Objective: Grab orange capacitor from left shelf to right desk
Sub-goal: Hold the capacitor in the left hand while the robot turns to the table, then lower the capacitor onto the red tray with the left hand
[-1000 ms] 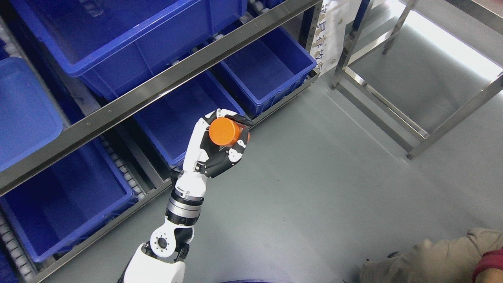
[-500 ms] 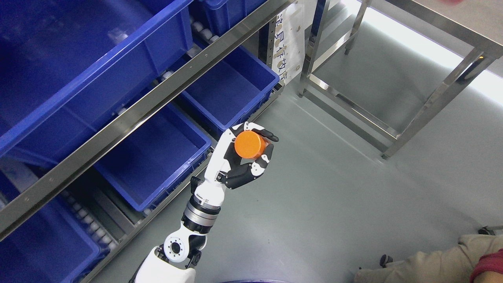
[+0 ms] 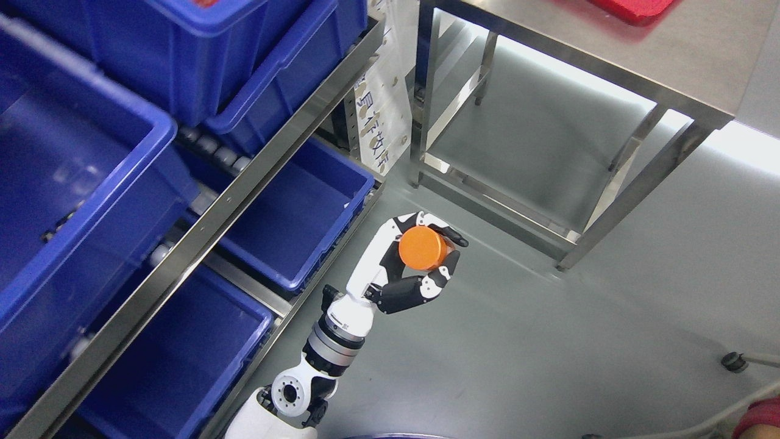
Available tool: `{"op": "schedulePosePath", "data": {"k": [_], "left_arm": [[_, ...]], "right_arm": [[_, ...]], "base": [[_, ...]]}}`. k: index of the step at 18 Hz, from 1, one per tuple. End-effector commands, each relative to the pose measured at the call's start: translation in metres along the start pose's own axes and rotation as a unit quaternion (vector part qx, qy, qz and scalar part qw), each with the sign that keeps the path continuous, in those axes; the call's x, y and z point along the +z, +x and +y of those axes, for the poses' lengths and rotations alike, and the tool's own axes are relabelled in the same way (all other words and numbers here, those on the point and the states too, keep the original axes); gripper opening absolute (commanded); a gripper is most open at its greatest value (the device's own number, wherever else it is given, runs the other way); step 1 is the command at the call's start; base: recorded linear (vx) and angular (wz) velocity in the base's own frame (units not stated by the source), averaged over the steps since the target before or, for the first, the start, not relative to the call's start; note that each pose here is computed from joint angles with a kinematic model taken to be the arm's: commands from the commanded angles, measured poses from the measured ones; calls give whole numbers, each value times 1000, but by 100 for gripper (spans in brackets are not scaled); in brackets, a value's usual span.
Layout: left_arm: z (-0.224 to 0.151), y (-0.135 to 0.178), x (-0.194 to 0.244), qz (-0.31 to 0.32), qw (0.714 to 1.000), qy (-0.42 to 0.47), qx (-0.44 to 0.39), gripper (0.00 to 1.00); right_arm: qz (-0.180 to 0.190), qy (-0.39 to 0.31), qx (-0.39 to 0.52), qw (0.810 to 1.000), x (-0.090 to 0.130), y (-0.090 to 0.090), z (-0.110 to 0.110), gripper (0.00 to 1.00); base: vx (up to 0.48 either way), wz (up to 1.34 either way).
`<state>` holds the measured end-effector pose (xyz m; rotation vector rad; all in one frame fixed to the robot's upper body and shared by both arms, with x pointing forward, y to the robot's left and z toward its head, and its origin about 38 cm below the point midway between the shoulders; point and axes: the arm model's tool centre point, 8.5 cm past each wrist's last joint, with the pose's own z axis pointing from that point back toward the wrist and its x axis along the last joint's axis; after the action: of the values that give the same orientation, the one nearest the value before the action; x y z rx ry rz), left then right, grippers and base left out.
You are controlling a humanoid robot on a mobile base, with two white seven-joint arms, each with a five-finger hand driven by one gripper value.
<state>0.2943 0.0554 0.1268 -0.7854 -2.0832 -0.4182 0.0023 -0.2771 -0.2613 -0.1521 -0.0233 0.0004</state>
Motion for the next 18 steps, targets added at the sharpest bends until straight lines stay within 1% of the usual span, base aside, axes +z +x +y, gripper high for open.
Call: {"op": "schedulePosePath", "data": {"k": [1, 6, 11, 15, 18], "left_arm": [[-54, -9, 6, 15, 996, -68, 49, 1], [-44, -1, -11, -8, 997, -76, 32, 1], [-59, 7, -18, -24, 994, -98, 43, 1], [-47, 22, -49, -58, 991, -122, 16, 1], [-37, 26, -72, -53, 990, -133, 9, 1]], "right_arm": [[3, -9, -2, 1000, -1, -9, -11, 100], [3, -9, -2, 1000, -1, -9, -11, 100], [3, -9, -1, 1000, -1, -9, -11, 100], [3, -9, -2, 1000, -1, -9, -11, 100], [3, -9, -2, 1000, -1, -9, -11, 100]], "base": [[380, -409], [442, -472], [433, -431], [405, -243], [369, -181]]}}
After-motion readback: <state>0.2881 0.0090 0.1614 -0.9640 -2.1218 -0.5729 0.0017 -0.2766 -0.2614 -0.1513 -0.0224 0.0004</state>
